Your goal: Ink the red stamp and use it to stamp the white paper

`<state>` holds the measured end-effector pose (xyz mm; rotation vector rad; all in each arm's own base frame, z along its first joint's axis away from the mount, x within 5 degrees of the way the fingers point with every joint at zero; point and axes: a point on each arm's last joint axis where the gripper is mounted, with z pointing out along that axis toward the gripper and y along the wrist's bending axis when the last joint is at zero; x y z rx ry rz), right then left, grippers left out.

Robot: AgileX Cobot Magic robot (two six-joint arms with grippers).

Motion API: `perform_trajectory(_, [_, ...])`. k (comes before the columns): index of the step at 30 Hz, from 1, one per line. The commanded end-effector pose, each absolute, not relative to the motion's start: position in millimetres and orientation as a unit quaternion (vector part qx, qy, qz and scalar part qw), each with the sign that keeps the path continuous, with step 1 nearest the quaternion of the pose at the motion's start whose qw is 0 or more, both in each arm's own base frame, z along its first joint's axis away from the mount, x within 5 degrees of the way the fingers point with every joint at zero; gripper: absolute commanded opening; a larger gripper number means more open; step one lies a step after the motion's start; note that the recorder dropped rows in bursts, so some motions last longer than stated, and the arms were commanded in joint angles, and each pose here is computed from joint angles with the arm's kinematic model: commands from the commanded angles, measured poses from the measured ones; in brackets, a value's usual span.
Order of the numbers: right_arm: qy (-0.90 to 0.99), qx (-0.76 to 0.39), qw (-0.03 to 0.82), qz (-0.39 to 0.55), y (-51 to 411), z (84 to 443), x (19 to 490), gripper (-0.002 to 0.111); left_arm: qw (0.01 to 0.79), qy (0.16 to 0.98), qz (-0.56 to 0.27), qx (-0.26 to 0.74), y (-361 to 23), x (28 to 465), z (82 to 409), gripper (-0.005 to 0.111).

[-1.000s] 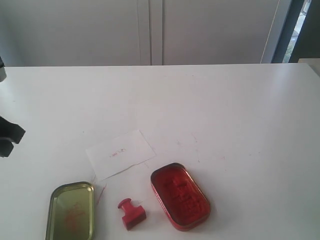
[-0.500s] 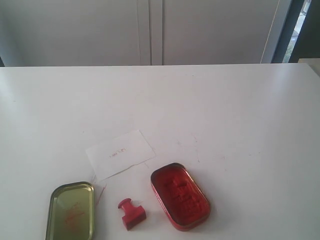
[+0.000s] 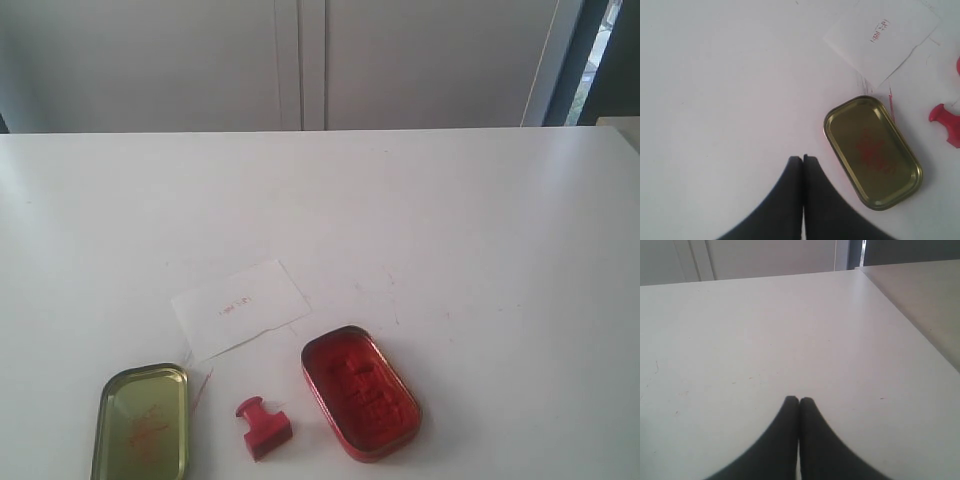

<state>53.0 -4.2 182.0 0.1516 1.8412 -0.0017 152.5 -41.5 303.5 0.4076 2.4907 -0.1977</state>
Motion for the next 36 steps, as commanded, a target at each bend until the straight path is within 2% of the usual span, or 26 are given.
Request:
perform_trajectory(1, [0.791,0.062,0.608,-0.004,-4,182,53,0.0,0.297,0.94,-0.076,0.149,-41,150,302,0.0])
perform_trajectory(24, [0.791,0.062,0.608,-0.004,-4,182,53,0.0,0.3,0.939,-0.073,0.154,-40,149,303,0.0])
perform_trajectory(30, [0.791,0.062,0.608,-0.004,-4,182,53,0.0,0.328,0.929,-0.074,0.154,-38,139,311,0.0])
perform_trajectory(36, [0.791,0.062,0.608,-0.004,-4,182,53,0.0,0.387,0.907,-0.074,0.15,-35,126,321,0.0])
